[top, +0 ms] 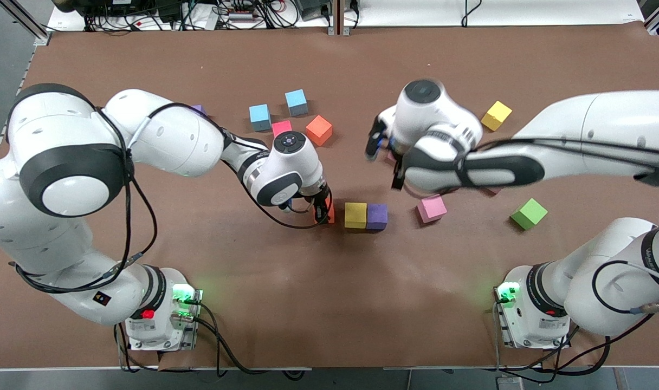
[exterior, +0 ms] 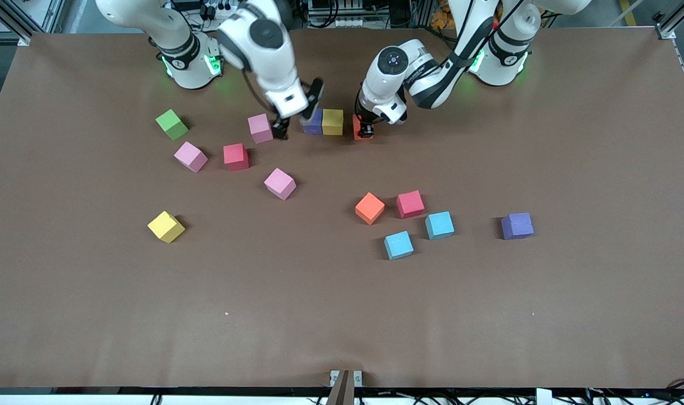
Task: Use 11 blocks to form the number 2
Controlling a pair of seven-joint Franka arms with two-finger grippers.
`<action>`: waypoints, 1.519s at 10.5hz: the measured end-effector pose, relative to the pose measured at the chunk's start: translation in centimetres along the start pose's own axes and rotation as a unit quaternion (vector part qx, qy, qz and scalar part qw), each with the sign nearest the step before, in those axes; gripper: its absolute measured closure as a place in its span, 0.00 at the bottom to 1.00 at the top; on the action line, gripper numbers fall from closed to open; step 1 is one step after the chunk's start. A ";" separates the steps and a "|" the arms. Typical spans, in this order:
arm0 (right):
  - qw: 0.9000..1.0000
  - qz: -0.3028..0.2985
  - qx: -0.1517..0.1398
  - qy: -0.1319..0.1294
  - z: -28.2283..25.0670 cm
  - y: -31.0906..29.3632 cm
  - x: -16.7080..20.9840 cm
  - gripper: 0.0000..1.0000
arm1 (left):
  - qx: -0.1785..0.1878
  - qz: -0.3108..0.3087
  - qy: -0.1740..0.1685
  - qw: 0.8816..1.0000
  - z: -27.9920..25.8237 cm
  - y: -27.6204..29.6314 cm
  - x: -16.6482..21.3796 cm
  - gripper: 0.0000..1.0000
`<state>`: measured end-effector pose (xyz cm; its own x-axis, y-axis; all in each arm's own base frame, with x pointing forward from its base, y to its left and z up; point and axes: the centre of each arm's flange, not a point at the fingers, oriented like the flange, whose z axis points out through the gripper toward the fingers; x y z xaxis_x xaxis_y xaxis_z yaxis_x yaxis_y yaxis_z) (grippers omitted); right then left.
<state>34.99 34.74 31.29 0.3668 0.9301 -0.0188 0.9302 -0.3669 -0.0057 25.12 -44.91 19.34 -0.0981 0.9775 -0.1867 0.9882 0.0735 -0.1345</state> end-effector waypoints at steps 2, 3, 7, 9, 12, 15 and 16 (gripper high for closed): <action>0.998 0.061 -0.010 0.021 0.4 5.9 -2.1 0.00 | 0.002 0.008 -0.002 1.000 0.2 -0.7 -0.6 0.39; 0.996 0.080 -0.016 0.034 1.4 7.8 -2.5 0.00 | 0.003 0.009 -0.004 1.000 0.2 -0.8 -0.9 0.39; 0.988 0.131 -0.018 0.077 7.2 9.9 -1.7 0.00 | 0.002 0.015 -0.015 1.000 0.0 -0.9 -2.3 0.39; 0.985 0.153 -0.017 0.078 9.4 10.3 -1.0 0.00 | 0.003 0.022 -0.018 1.000 0.0 -1.3 -3.0 0.39; 0.982 0.172 -0.014 0.079 9.8 10.4 -0.1 0.00 | 0.004 0.037 -0.014 0.999 0.5 -1.8 -3.2 0.39; 0.980 0.178 -0.015 0.086 9.4 10.3 0.7 0.00 | -0.001 0.073 -0.007 0.997 0.9 -2.2 -3.3 0.39; 0.980 0.178 -0.017 0.090 9.0 10.5 1.0 0.00 | -0.003 0.093 -0.007 0.996 0.9 -2.4 -3.4 0.38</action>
<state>45.05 31.70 22.21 0.6615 0.7320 0.1633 0.7418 -0.6707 0.0016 23.01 -48.59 19.39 0.0848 0.9717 -0.2204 0.9902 -0.1068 -0.0898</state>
